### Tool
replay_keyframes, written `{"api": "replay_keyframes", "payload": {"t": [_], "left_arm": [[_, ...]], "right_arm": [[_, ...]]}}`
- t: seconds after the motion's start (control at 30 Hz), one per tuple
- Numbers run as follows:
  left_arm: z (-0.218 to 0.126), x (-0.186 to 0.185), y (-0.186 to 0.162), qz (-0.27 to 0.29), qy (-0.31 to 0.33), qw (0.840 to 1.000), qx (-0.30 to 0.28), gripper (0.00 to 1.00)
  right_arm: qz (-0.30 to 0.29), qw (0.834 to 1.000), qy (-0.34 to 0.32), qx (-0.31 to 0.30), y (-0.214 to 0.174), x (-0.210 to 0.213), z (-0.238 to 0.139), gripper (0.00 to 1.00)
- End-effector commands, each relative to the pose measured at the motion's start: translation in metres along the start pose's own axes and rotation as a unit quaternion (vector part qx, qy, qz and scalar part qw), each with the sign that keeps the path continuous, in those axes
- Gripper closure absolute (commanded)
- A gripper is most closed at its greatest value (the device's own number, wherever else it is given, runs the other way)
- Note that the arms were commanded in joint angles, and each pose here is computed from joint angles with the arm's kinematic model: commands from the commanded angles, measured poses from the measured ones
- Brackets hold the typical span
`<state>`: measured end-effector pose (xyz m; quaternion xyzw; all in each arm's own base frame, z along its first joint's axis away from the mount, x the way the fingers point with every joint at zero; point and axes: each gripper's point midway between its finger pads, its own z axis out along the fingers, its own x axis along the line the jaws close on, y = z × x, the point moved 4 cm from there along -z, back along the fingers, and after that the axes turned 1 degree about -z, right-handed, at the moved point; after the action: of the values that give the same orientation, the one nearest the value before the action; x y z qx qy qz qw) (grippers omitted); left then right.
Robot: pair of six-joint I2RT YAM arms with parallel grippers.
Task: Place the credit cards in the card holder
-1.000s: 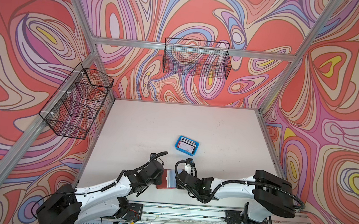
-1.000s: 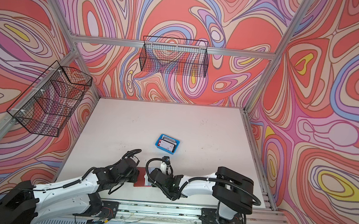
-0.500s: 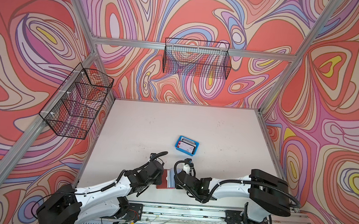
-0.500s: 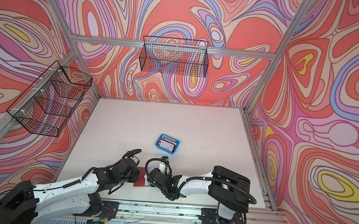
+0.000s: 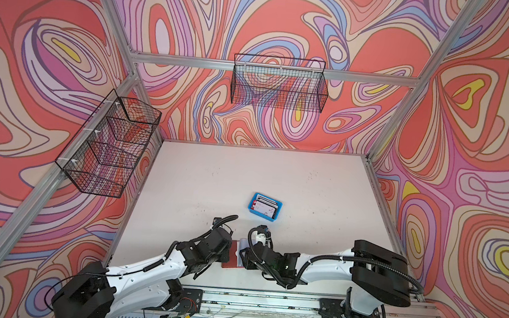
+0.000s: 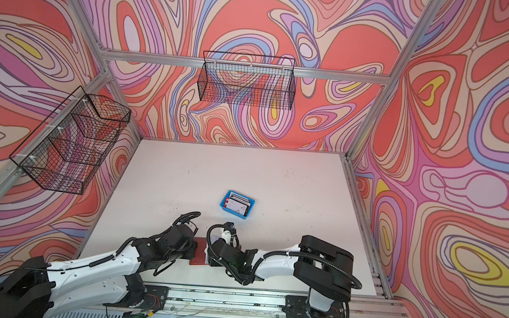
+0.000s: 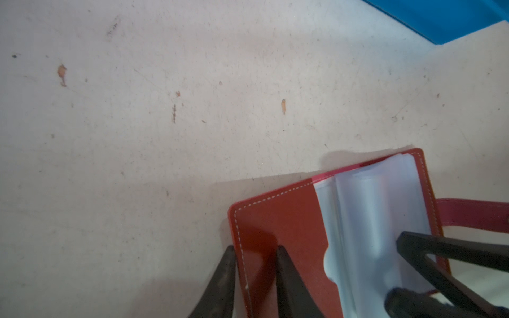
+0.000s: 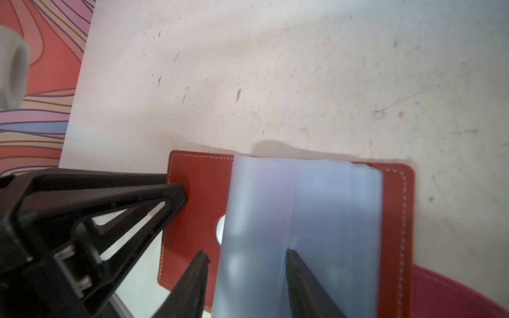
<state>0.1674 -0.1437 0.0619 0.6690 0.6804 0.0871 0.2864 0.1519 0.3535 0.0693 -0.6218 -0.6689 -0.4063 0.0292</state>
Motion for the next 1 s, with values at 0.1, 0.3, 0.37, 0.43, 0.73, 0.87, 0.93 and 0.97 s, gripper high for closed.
{"api": "replay_keyframes", "payload": {"t": [0.1, 0.3, 0.37, 0.43, 0.73, 0.87, 0.93, 0.97], "left_arm": [[-0.002, 0.008, -0.007, 0.006, 0.013, 1.000, 0.012, 0.72], [-0.003, 0.009, -0.006, 0.006, 0.014, 1.000, 0.009, 0.72], [-0.003, 0.009, -0.006, 0.005, 0.014, 1.000, 0.010, 0.72], [-0.003, 0.009, -0.007, 0.006, 0.015, 1.000, 0.012, 0.72], [-0.005, 0.010, -0.006, 0.003, 0.016, 1.000, 0.007, 0.72], [-0.005, 0.010, -0.005, 0.003, 0.015, 1.000, 0.006, 0.72], [-0.005, 0.010, -0.005, 0.003, 0.016, 1.000, 0.005, 0.72], [-0.005, 0.011, -0.005, 0.003, 0.017, 1.000, 0.005, 0.72]], "right_arm": [[0.001, 1.000, 0.025, -0.004, 0.003, 0.009, 0.001, 0.51], [0.001, 0.999, 0.045, -0.006, 0.006, 0.017, 0.000, 0.51], [0.003, 0.999, 0.052, -0.006, 0.006, 0.020, 0.000, 0.51], [0.004, 0.998, 0.063, -0.007, 0.006, 0.023, -0.001, 0.51], [0.010, 0.996, 0.083, -0.004, 0.005, 0.027, 0.000, 0.51], [0.011, 0.997, 0.081, 0.000, 0.002, 0.025, 0.003, 0.51], [0.012, 0.996, 0.086, 0.002, 0.002, 0.026, 0.004, 0.51], [0.011, 0.996, 0.088, 0.003, 0.001, 0.027, 0.005, 0.51]]}}
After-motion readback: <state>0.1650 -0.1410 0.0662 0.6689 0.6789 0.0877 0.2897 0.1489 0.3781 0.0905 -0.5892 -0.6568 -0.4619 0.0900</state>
